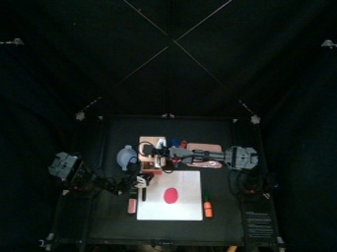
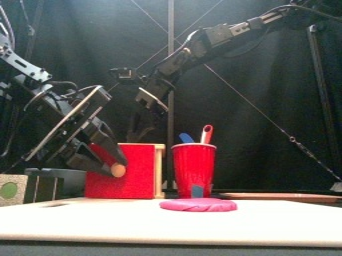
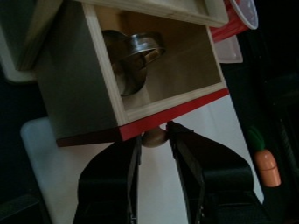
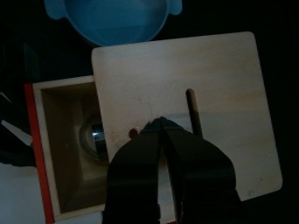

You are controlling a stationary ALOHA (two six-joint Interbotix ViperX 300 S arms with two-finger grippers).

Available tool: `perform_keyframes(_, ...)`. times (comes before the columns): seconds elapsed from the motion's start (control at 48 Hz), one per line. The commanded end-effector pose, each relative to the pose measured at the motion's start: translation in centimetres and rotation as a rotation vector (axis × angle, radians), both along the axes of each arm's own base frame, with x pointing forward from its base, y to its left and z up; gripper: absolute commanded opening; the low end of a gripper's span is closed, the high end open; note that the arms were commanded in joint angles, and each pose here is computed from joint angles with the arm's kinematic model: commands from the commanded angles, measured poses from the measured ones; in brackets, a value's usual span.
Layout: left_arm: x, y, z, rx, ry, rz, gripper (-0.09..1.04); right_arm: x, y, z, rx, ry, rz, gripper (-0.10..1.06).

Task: Get the cutter from the drawer then cut the dough then place the extra dough in the bowl
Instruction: Open the drawer

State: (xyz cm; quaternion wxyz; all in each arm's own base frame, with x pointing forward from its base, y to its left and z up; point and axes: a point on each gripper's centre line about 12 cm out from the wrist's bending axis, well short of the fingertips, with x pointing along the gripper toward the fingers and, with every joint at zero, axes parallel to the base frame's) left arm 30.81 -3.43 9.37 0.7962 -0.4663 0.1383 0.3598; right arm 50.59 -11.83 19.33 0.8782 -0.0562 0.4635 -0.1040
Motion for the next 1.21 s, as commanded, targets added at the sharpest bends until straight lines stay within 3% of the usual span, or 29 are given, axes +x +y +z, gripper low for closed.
perform_keyframes(0.021,0.3,-1.4,0.2,-0.013,-0.006,-0.045,0.52,-0.1,-0.1,-0.2,0.006,0.012,-0.006,0.02)
perform_keyframes(1.208,0.9,-2.7,0.9,-0.025,-0.033,-0.074,0.52,0.7,-0.3,0.2,0.004,0.016,-0.01,0.02)
